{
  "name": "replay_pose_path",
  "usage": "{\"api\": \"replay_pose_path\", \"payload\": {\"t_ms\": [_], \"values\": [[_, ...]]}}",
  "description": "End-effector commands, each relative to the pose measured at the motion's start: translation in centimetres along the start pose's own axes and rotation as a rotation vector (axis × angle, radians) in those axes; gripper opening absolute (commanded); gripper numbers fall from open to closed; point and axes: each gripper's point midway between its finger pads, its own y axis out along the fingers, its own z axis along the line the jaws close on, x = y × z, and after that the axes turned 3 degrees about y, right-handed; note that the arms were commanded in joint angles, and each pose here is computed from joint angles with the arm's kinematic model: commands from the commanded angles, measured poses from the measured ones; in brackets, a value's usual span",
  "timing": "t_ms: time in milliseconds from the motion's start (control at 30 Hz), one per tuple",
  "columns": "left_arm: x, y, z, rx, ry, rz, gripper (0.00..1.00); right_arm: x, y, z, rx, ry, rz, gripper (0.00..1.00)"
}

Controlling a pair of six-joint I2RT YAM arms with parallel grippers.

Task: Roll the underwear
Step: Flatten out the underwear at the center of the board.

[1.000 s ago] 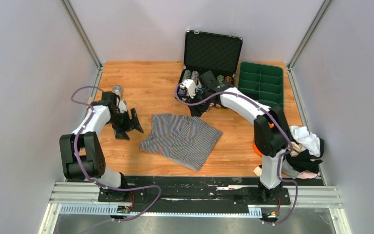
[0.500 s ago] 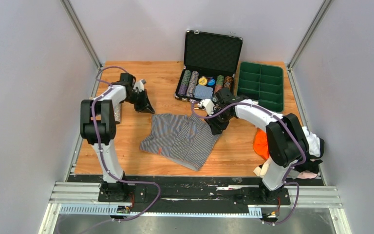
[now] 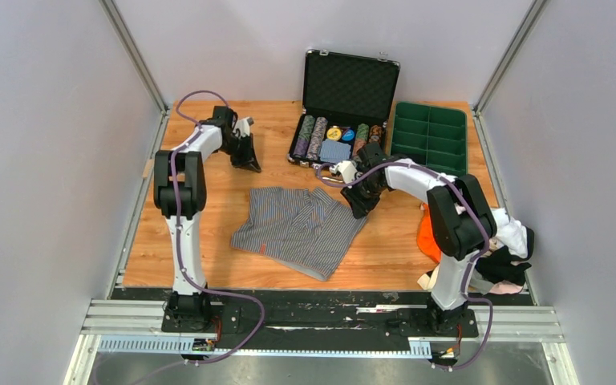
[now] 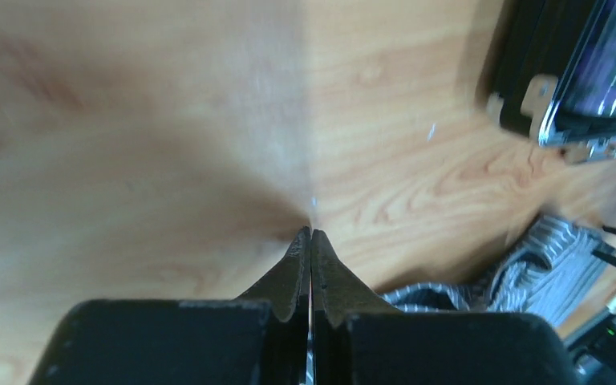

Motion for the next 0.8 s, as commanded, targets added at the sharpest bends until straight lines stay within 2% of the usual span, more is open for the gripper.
{"api": "replay_pose_path", "payload": {"t_ms": [0,133,200,233,267,300,333,367,467,567,633,767], "values": [[4.7,0.7,1.4,0.044,0.145,-0.094,0.00,-0.4,0.6,-1.3,-0.038,0.001,0.015,0.29],[8.9,-2.6,-0.1,0.071,0.243,-0.209,0.01,-1.2,-0.6,-0.9,-0.056,0.004,0.012,0.31],[10.0,-5.8,-1.8,0.065,0.279,-0.285,0.13,-0.1,-2.6,-1.1,-0.075,0.004,-0.039,0.34],[10.7,-7.0,-2.6,0.057,0.307,-0.335,0.22,0.4,-3.5,-1.1,-0.076,0.005,-0.066,0.36],[9.7,-8.9,-4.0,0.031,0.334,-0.363,0.27,0.8,-4.4,-1.0,-0.072,0.001,-0.088,0.37],[8.2,-8.5,-4.0,0.019,0.340,-0.360,0.35,1.2,-5.2,-0.9,-0.063,-0.007,-0.107,0.40],[8.2,-11.2,-5.5,0.019,0.364,-0.418,0.41,1.4,-5.9,-0.7,-0.057,-0.014,-0.122,0.42],[6.5,-12.2,-5.9,0.023,0.345,-0.416,0.43,1.6,-6.5,-0.5,-0.052,-0.022,-0.138,0.43],[1.3,-12.3,-5.7,0.025,0.179,-0.318,0.48,1.9,-7.6,-0.2,-0.057,-0.045,-0.165,0.47],[-6.4,-10.5,-5.0,-0.002,0.003,-0.098,0.49,2.1,-7.9,0.2,-0.046,-0.038,-0.181,0.48],[-10.5,-9.7,-4.8,-0.023,-0.076,0.005,0.50,2.3,-7.9,0.5,-0.029,-0.027,-0.190,0.48],[-13.0,-9.9,-3.6,0.000,-0.132,0.028,0.48,2.6,-7.7,0.5,-0.018,-0.023,-0.193,0.49]]}}
